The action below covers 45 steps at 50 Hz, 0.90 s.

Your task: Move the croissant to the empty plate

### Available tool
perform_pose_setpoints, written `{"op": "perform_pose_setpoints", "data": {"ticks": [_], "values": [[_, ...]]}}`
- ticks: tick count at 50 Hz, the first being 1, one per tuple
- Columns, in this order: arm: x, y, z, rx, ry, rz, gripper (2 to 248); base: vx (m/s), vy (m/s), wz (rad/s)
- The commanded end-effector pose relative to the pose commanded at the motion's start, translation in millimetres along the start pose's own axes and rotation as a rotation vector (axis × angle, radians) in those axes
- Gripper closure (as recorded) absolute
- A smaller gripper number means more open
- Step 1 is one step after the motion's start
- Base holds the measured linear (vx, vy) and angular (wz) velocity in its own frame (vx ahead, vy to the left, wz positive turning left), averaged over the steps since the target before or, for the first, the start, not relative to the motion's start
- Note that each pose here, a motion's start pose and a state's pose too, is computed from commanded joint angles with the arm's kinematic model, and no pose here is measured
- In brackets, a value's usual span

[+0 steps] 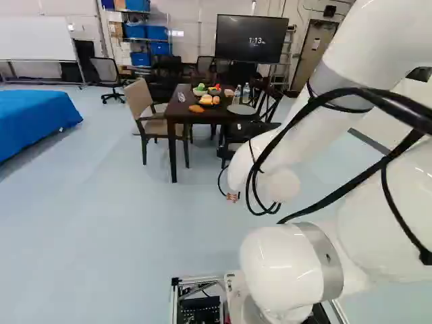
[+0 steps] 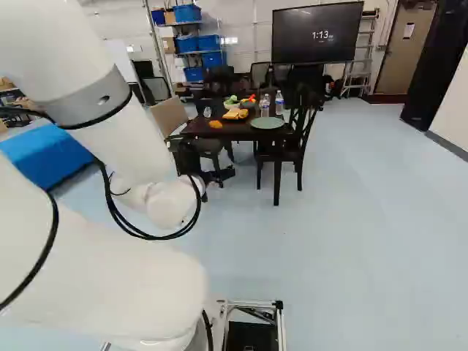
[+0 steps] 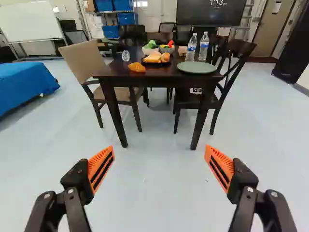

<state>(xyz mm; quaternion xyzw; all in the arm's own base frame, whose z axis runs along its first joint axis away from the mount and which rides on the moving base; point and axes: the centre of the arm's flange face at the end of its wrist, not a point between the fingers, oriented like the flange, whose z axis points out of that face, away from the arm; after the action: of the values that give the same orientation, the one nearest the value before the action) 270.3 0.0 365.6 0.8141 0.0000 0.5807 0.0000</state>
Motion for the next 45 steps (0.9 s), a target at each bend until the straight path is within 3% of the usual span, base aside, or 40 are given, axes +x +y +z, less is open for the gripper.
{"op": "perform_pose_setpoints", "data": {"ticks": [25, 45], "values": [[0.0, 0.0, 0.0, 0.0, 0.0, 0.0, 3, 0.164, 0.002, -0.008], [0.0, 0.0, 0.0, 0.0, 0.0, 0.0, 3, 0.176, 0.043, 0.185]]}}
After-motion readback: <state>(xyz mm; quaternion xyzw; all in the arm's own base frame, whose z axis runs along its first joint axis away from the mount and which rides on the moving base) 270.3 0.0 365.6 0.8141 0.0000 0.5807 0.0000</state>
